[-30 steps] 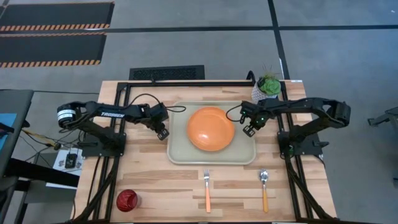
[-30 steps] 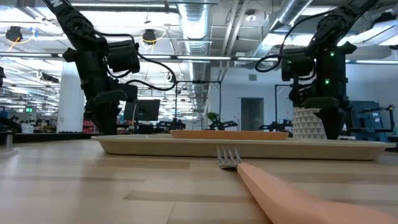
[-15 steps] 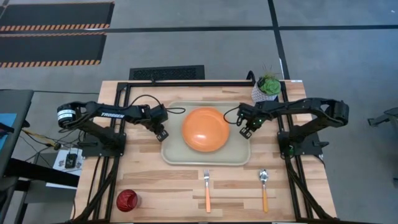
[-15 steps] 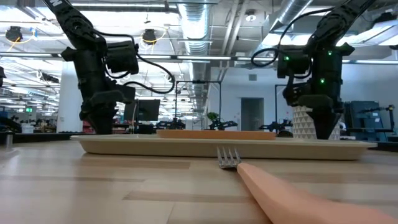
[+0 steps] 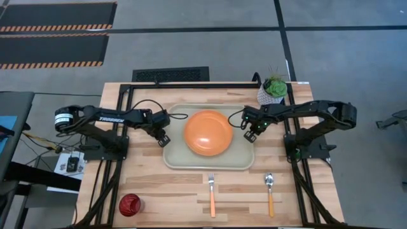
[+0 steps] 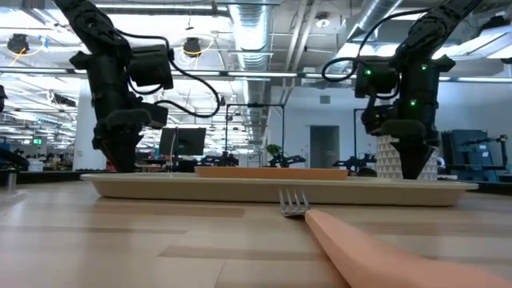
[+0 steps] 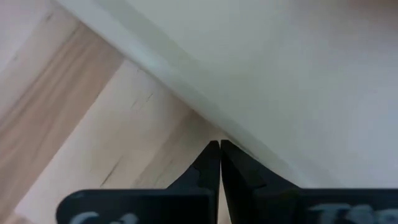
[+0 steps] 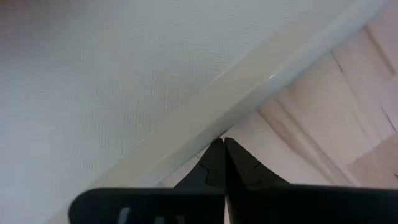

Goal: Pick and place plate/cup/fork/spoon on tray
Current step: Adjust the gray serving tray

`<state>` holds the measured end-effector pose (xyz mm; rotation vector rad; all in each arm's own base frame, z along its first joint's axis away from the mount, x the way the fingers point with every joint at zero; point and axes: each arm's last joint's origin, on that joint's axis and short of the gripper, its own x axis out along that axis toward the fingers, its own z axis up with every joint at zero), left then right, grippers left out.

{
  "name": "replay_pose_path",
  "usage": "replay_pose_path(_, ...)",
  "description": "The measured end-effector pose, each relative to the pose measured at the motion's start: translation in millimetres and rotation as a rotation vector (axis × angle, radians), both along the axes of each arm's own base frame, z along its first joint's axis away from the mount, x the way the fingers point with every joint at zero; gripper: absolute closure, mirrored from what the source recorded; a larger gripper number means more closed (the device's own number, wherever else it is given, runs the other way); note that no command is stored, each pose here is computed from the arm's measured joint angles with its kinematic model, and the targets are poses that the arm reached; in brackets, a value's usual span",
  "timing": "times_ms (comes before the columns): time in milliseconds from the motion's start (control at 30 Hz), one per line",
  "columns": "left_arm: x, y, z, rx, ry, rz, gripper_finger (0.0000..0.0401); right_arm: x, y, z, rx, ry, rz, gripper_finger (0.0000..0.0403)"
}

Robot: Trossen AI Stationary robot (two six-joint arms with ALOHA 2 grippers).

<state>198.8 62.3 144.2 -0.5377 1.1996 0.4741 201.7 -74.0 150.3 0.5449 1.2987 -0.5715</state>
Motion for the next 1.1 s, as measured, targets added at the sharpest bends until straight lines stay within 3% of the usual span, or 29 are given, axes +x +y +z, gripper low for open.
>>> replay_pose_path(1100, -3.5, -17.0, 6.6, 0.034, 0.025, 0.02, 0.0401, 7.1, 8.2, 1.0, 0.008, -0.049, 0.041, 0.0394)
